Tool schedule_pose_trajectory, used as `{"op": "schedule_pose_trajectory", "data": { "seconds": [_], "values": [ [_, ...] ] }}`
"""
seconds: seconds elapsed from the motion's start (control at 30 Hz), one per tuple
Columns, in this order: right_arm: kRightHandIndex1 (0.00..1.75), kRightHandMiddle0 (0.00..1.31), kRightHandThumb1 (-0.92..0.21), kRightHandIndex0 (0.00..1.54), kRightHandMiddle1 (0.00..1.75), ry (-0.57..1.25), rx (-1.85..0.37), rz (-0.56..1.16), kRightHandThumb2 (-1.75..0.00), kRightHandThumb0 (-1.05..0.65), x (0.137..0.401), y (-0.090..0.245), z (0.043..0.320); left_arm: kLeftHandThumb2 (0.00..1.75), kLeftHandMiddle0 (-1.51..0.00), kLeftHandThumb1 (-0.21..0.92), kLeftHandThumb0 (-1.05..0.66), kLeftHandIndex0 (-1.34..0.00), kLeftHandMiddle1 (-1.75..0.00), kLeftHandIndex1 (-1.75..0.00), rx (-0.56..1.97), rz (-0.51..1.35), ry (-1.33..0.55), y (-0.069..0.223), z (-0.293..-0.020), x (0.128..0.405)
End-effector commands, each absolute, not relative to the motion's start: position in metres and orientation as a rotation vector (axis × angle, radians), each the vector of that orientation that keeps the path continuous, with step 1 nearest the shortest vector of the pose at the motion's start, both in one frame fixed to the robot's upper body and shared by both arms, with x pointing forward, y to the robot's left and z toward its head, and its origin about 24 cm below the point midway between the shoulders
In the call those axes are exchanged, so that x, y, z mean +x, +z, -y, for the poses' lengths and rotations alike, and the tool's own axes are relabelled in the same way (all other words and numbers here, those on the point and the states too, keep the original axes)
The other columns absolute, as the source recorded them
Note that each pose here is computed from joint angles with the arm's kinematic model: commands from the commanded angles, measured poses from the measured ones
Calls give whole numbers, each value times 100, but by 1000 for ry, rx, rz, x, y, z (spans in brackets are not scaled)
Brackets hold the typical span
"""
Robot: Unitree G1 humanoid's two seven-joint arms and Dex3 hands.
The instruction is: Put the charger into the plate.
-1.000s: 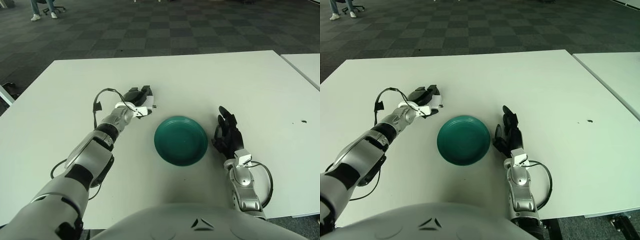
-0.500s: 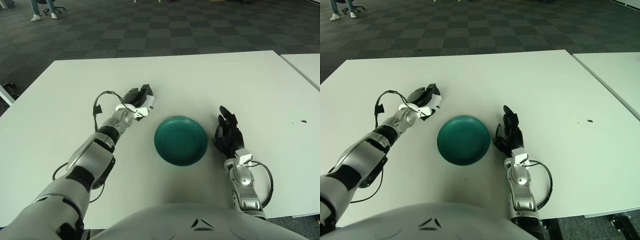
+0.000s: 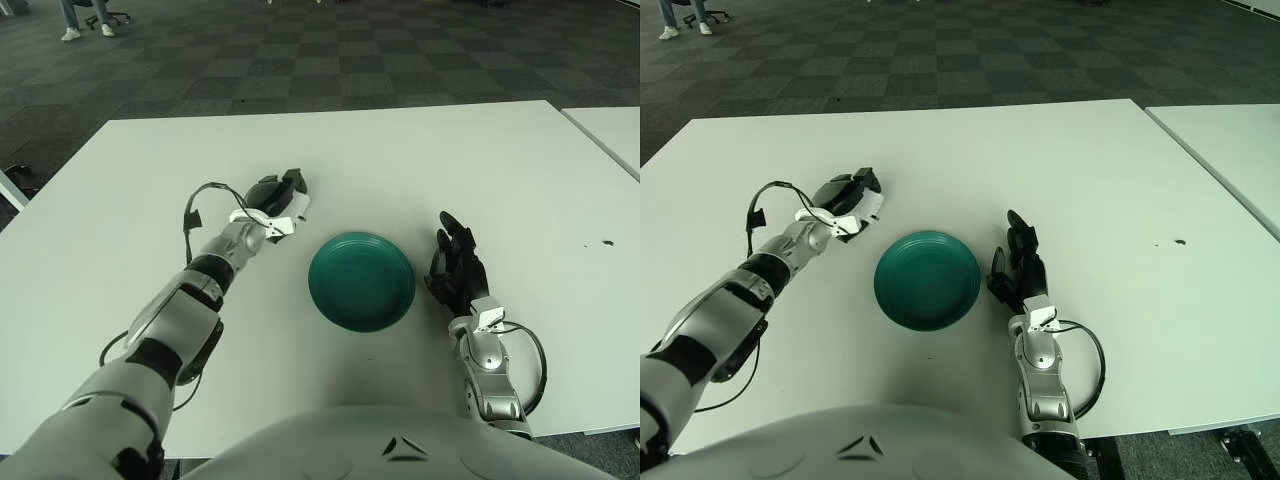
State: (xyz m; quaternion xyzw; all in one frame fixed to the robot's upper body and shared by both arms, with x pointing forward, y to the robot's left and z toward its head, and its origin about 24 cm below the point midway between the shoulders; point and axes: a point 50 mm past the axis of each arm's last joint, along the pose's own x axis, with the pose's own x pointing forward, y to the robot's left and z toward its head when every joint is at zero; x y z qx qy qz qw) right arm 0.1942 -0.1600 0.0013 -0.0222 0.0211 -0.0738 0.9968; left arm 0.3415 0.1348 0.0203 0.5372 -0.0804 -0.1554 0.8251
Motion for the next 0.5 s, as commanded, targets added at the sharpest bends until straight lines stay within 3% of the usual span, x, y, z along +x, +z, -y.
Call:
{"op": "schedule_pose_trajectory", "data": {
  "seconds": [0.0,0.27,0.47],
  "values": [
    [0,0,-92,14,43,-165,-39,-176,-89,-83,182,-21,163,147,-75,16,0,-51,-165,-175,1098,301,-277,47,-142,344],
    [0,0,-92,14,40,-162,-36,-186,-89,-83,182,-23,163,157,-82,7,0,-58,-164,-175,993,488,-234,90,-134,332],
    [0,0,-92,14,42,-169,-20,-183,-90,-84,181,-23,160,162,-86,2,0,-62,-163,-175,925,558,-252,106,-124,315]
  ]
}}
